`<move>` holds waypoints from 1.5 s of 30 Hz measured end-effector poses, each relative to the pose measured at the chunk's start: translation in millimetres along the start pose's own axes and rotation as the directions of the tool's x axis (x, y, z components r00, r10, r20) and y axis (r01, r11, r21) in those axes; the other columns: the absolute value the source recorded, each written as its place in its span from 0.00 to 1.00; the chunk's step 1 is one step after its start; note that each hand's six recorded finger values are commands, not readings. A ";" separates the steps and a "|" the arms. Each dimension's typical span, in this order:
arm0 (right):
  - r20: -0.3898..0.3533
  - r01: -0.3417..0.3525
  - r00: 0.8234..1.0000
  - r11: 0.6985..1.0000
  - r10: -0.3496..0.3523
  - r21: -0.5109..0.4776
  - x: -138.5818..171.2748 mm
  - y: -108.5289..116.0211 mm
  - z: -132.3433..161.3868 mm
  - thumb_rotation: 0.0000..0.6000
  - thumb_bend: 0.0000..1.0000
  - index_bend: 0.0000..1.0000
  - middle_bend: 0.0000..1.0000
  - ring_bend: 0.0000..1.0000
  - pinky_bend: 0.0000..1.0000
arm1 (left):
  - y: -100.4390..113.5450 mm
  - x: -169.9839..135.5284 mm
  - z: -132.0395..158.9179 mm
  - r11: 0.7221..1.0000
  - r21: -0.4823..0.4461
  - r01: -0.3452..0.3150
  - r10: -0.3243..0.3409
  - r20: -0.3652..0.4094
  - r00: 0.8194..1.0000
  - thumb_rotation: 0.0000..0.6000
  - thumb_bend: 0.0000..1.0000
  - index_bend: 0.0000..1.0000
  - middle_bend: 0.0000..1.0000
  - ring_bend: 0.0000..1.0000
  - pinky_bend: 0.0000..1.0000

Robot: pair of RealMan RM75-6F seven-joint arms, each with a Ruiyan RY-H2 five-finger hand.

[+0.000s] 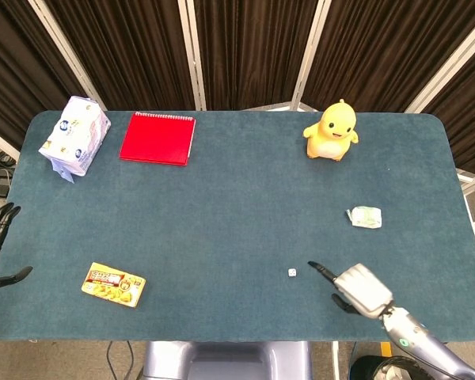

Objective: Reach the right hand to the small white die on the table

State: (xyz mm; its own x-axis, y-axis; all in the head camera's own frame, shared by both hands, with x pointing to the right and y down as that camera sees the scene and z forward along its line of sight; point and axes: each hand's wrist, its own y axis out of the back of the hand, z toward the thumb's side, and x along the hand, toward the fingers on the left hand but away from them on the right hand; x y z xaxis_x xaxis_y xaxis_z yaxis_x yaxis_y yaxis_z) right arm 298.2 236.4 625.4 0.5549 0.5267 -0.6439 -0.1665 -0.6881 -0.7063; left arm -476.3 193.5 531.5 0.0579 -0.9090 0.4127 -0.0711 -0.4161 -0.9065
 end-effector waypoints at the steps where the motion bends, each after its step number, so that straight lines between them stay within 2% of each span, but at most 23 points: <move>1: -0.011 -0.024 1.000 1.000 0.024 0.011 -6.3 -5.1 3.7 1.00 0.51 0.00 0.87 0.85 1.00 | -1.0 -0.3 0.1 1.000 0.002 0.004 -0.004 0.001 1.000 1.00 0.00 0.00 0.00 0.00 0.00; 4: -0.034 -0.061 0.998 0.998 0.062 0.030 -21.1 -15.1 14.4 1.00 0.51 0.00 0.87 0.85 1.00 | -1.3 -0.2 -0.4 1.000 0.002 0.004 -0.004 0.001 1.000 1.00 0.00 0.00 0.00 0.00 0.00; 9: -0.041 -0.081 0.996 0.995 0.083 0.065 -31.6 -21.9 19.8 1.00 0.51 0.00 0.87 0.85 1.00 | -2.2 0.4 -0.5 1.000 0.003 0.008 -0.008 0.001 1.000 1.00 0.00 0.00 0.00 0.00 0.00; 16: -0.002 -0.089 0.996 0.991 0.089 0.101 -33.5 -33.9 9.1 1.00 0.51 0.00 0.87 0.85 1.00 | -2.4 -0.7 0.4 1.000 0.004 0.008 -0.008 0.003 1.000 1.00 0.00 0.00 0.00 0.00 0.00; 24: 0.007 -0.066 0.998 0.989 0.066 0.132 -38.2 -33.9 8.6 1.00 0.51 0.00 0.87 0.85 1.00 | -5.5 0.0 3.0 1.000 0.007 0.018 -0.018 0.005 1.000 1.00 0.00 0.00 0.00 0.00 0.00; 45: 0.029 -0.130 0.991 0.979 0.127 0.158 -44.2 -48.4 11.9 1.00 0.51 0.00 0.87 0.85 1.00 | -8.7 2.8 1.2 0.999 0.012 0.032 -0.032 -0.004 0.999 1.00 0.00 0.00 0.00 0.00 0.00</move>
State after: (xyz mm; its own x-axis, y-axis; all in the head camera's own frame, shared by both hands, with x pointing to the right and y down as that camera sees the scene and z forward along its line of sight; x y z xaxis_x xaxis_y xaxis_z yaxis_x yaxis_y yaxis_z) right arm 272.1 252.4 684.6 0.5058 0.4490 -0.7366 -0.3643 -0.6629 -0.6541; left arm -474.4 194.6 540.4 0.0561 -0.8952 0.4421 -0.0576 -0.4450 -0.8937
